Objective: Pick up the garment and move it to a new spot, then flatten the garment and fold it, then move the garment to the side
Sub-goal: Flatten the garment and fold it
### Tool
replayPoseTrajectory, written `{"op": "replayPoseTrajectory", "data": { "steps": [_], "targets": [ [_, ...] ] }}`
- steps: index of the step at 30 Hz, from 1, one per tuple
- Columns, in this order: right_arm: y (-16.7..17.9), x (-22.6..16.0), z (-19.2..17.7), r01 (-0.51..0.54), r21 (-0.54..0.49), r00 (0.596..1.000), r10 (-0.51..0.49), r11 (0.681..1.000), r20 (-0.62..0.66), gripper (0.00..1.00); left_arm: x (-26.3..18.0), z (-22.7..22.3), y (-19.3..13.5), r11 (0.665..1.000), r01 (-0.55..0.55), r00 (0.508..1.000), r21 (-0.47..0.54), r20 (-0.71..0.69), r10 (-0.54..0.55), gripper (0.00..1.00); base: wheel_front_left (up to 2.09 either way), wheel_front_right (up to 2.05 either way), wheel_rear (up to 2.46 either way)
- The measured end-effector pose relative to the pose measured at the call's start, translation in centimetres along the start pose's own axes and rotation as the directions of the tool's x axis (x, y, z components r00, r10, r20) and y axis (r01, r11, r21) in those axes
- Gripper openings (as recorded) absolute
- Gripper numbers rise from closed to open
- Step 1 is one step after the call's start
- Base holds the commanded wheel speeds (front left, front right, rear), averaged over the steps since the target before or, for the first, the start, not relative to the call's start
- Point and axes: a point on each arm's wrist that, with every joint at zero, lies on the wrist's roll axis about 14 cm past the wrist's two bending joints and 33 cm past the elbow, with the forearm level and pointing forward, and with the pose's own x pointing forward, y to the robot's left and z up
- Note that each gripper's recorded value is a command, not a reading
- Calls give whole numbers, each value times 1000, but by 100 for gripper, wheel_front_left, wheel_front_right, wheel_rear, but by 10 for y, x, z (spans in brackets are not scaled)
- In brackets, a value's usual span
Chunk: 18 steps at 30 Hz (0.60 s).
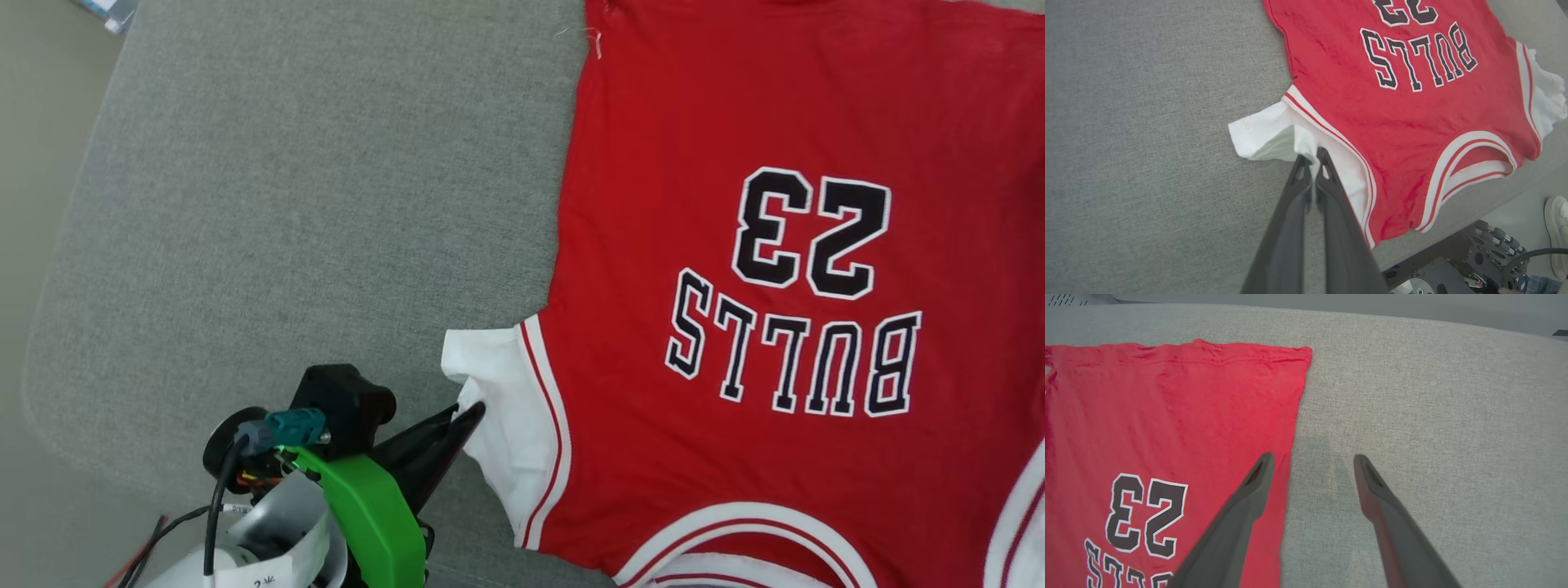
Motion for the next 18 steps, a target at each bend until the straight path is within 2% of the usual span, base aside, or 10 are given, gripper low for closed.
{"op": "replayPoseTrajectory", "data": {
  "steps": [4, 11, 18],
  "targets": [
    [7, 41, -2, 20, -50, 996, -24, 999, -85, 100, 3, -5, 6, 1000, -20, 1000, -18, -23, 19, 0, 0, 0, 0],
    [19, 99, -4, 6, -35, 989, -11, 999, -150, 100, 6, -14, 20, 997, -74, 996, -38, -53, 72, 0, 0, 0, 0],
    [31, 135, -12, -11, -35, 982, 4, 999, -187, 100, 7, -26, 29, 991, -110, 991, -71, -77, 105, 0, 0, 0, 0]
  ]
}}
